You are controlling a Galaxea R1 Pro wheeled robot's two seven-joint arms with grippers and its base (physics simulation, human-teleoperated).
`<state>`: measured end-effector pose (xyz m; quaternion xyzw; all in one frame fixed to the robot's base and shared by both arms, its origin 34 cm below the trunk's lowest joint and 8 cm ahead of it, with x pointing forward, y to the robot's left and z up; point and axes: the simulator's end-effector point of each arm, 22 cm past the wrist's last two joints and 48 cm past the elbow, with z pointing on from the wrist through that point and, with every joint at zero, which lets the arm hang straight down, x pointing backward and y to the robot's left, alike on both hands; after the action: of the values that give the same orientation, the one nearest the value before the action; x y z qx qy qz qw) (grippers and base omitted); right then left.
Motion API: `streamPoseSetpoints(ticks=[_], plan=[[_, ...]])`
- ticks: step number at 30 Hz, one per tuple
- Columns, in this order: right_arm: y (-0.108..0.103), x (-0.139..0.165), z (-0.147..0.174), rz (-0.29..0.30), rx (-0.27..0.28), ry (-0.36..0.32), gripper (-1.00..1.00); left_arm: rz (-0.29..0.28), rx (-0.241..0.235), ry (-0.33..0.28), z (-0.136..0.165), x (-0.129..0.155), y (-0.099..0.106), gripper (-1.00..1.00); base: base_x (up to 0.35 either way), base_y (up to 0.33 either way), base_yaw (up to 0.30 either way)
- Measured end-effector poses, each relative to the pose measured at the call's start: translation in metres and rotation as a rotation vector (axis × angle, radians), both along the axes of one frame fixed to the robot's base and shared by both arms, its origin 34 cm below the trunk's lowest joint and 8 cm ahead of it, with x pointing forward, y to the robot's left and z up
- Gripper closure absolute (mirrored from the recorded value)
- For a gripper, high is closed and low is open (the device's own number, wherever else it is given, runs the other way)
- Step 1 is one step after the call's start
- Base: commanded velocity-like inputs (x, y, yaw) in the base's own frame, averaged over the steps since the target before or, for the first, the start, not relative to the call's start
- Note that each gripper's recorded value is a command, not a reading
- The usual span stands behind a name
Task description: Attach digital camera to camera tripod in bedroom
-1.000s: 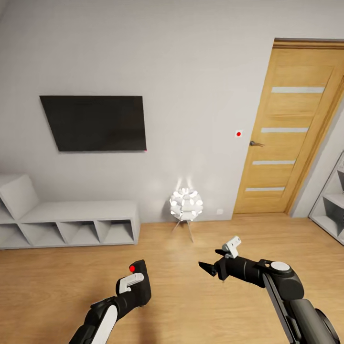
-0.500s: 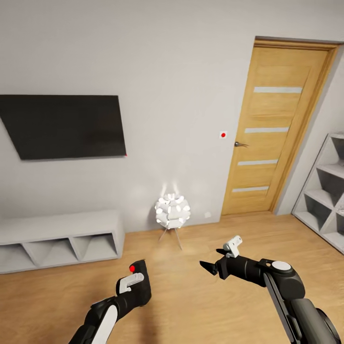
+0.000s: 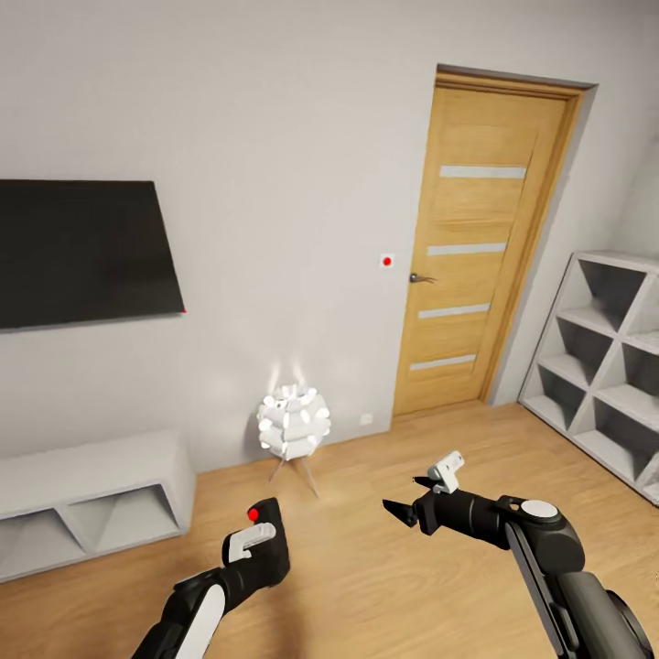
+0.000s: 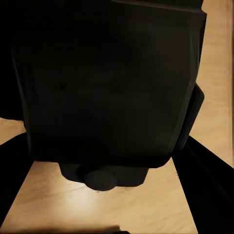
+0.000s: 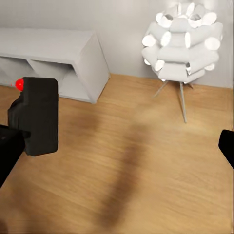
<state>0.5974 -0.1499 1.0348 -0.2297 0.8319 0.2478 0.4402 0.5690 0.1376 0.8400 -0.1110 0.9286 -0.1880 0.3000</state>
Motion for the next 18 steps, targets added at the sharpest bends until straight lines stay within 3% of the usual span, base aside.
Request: streamPoseSetpoints(ticks=[12, 18], plan=[[-0.0015, 0.0009, 0.0007, -0.001, -0.002, -0.002, -1.0, 0.0, -0.001, 0.0, 0.0001, 0.0001, -0.0004, 1.0, 0.319, -0.077, -0.263], [-0.0028, 0.0028, 0.002, -0.003, -0.002, -0.005, -1.0, -0.004, -0.008, -0.002, 0.0005, 0.0004, -0.0025, 1.0, 0.087, -0.009, -0.263]])
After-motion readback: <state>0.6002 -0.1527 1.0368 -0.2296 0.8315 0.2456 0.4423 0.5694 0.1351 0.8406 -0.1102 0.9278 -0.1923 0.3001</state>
